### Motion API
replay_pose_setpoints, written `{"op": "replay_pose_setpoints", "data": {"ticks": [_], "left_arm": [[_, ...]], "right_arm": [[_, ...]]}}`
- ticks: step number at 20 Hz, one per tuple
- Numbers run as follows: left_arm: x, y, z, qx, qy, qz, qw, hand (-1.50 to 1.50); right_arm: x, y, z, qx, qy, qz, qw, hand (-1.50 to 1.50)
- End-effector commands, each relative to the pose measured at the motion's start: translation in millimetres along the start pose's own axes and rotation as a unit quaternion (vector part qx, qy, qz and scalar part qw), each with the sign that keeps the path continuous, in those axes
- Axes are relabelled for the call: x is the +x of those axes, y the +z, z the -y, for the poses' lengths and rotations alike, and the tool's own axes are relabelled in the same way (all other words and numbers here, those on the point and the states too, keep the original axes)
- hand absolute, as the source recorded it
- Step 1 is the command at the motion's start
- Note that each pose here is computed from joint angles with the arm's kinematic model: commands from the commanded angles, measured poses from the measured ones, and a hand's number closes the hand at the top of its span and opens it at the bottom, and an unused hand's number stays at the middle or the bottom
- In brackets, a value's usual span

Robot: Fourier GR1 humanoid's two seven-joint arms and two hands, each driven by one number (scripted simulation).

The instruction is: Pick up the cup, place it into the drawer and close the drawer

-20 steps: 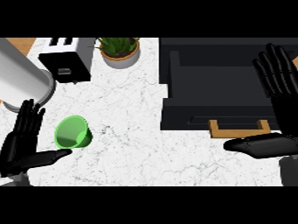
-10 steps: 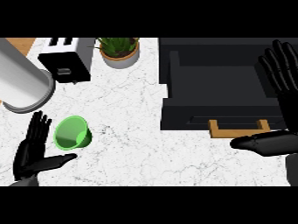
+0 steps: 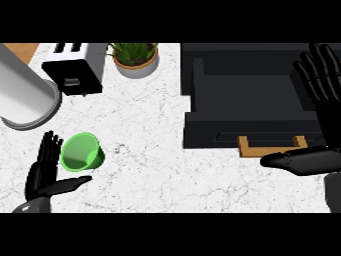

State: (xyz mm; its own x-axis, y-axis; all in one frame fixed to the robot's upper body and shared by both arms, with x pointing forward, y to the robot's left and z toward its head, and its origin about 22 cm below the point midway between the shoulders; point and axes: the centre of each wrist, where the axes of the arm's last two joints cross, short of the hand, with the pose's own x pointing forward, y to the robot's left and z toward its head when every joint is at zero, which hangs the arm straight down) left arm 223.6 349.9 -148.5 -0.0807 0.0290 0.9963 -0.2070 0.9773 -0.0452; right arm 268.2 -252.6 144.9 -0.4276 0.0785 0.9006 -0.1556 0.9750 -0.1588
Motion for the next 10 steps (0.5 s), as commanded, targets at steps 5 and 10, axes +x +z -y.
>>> {"op": "replay_pose_setpoints", "data": {"ticks": [5, 10], "left_arm": [[-12, 1, 10, -0.008, 0.000, 0.014, 0.9999, -1.50], [-14, -1, 19, -0.010, 0.011, 0.031, 0.9994, -1.50]], "right_arm": [[11, -5, 10, 0.009, -0.008, 0.002, 1.000, -1.50], [-3, -4, 0, 0.014, -0.007, 0.010, 1.000, -1.50]]}}
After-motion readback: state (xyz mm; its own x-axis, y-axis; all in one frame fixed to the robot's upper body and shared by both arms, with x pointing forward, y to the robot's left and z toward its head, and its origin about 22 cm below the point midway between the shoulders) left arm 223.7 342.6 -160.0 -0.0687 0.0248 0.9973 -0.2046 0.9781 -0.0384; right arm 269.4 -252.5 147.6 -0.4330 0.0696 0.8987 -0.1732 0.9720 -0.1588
